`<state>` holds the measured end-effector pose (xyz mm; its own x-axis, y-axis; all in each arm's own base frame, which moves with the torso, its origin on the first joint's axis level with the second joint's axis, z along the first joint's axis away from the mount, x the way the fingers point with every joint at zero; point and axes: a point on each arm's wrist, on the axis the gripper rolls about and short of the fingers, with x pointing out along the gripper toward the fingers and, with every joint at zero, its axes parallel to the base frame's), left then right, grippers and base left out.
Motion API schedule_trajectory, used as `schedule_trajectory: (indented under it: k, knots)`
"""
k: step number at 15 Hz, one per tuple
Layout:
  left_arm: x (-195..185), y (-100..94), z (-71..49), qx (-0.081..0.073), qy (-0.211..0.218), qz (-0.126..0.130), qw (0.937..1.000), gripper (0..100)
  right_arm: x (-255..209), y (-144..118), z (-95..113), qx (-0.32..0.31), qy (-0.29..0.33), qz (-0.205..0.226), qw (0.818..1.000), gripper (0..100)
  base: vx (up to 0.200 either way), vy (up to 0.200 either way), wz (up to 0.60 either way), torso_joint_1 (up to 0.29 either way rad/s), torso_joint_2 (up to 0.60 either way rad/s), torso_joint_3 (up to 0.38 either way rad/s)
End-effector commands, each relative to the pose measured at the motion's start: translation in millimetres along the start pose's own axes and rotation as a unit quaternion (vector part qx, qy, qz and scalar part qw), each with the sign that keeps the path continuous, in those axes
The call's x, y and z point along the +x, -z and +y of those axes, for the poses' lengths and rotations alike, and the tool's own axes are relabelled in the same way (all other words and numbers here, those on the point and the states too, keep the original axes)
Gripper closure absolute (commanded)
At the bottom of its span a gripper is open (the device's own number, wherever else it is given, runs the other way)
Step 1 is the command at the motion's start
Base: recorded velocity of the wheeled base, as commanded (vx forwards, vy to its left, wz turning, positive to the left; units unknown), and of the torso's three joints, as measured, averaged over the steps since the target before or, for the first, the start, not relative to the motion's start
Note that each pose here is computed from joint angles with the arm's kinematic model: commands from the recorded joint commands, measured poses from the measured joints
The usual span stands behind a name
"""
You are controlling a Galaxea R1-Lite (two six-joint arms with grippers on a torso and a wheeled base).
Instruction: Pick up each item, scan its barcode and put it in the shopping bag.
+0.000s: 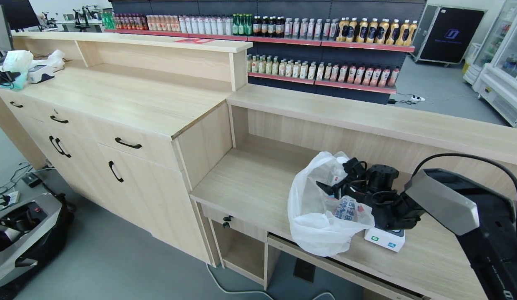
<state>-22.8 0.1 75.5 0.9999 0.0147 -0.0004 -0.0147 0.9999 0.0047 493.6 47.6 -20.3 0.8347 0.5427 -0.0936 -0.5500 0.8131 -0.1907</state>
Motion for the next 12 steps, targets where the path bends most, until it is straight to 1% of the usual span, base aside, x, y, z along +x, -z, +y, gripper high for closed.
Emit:
schedule_trajectory:
  k: [1,3,5,6,7,8,9,10,11,12]
  knots:
    - [0,0.0,0.0,0.000,0.000,0.000,1.0000,100,-6,-23,-4,-0.004,0.003,-0.008,1.000,0,0.000,0.000,0.00,0.000,0.00,0.000]
    - [0,0.0,0.0,0.000,0.000,0.000,1.0000,100,-17,-59,-6,-0.014,0.007,-0.023,1.000,0,0.000,0.000,0.00,0.000,0.00,0.000]
    - [0,0.0,0.0,0.000,0.000,0.000,1.0000,100,-40,-102,-5,-0.028,0.015,-0.042,0.999,0,0.000,0.000,0.00,0.000,0.00,0.000]
    - [0,0.0,0.0,0.000,0.000,0.000,1.0000,100,-57,-120,-1,-0.029,0.018,-0.043,0.998,0,0.000,0.000,0.00,0.000,0.00,0.000]
    - [0,0.0,0.0,0.000,0.000,0.000,1.0000,100,-80,-132,1,-0.039,0.025,-0.036,0.998,0,0.000,0.000,0.00,0.000,0.00,0.000]
    - [0,0.0,0.0,0.000,0.000,0.000,1.0000,100,-102,-139,3,-0.061,0.033,-0.026,0.997,0,0.000,0.000,0.00,0.000,0.00,0.000]
    - [0,0.0,0.0,0.000,0.000,0.000,1.0000,100,-125,-140,5,-0.087,0.043,-0.011,0.995,0,0.000,0.000,0.00,0.000,0.00,0.000]
    - [0,0.0,0.0,0.000,0.000,0.000,1.0000,100,-156,-138,12,-0.104,0.053,0.014,0.993,0,0.000,0.000,0.00,0.000,0.00,0.000]
    - [0,0.0,0.0,0.001,0.000,0.000,1.0000,100,-183,-139,11,-0.103,0.069,0.032,0.992,0,0.000,0.000,0.00,0.000,0.00,0.000]
    - [0,0.0,0.0,0.000,0.000,0.000,1.0000,100,-201,-146,11,-0.101,0.086,0.039,0.990,0,0.000,0.000,0.00,0.000,0.00,0.000]
